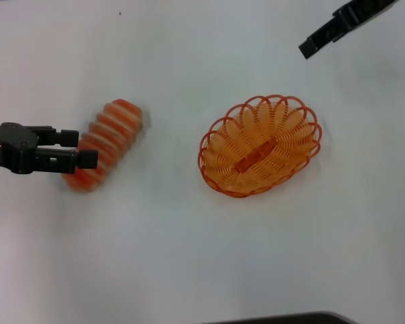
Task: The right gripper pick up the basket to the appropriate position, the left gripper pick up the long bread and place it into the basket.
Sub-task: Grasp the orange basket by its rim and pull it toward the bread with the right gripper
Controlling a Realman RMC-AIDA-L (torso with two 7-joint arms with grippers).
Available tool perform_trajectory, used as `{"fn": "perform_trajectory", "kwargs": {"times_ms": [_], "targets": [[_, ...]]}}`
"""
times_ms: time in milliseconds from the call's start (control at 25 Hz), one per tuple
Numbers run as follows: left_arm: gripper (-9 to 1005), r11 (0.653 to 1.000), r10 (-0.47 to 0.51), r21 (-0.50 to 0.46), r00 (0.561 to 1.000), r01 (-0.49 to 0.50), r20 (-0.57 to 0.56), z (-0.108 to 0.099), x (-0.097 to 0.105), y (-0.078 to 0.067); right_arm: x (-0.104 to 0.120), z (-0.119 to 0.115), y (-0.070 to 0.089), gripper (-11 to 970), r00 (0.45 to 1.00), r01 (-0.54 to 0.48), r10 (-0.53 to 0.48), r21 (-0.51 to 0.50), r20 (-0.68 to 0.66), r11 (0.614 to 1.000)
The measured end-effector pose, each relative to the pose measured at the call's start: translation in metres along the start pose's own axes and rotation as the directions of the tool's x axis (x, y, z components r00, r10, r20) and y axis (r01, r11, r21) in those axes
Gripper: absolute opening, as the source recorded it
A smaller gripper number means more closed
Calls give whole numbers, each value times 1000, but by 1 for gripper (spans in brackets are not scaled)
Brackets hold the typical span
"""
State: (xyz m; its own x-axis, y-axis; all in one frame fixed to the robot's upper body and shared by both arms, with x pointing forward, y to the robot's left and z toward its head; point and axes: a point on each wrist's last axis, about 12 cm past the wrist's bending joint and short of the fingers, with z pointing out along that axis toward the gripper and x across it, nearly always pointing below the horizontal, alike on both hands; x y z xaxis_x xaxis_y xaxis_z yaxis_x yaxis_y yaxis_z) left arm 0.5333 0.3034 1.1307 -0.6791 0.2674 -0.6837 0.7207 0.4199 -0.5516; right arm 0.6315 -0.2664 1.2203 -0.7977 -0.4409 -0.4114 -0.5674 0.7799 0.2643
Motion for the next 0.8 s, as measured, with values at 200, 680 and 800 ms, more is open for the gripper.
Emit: {"fn": "perform_trajectory", "kwargs": {"times_ms": [200,680,800], "targets": [[870,1000,-3,1,1000,3,1,1,1,0,5,30,8,805,997,-17,19,37,-70,999],[858,1000,-5,-1,1000,5,3,1,1,0,29,84,6,805,989,-43,47,28,-141,999],[855,1000,-5,0,1000,5,3,2,1,0,31,93,10,805,990,-24,27,23,-136,999]]}}
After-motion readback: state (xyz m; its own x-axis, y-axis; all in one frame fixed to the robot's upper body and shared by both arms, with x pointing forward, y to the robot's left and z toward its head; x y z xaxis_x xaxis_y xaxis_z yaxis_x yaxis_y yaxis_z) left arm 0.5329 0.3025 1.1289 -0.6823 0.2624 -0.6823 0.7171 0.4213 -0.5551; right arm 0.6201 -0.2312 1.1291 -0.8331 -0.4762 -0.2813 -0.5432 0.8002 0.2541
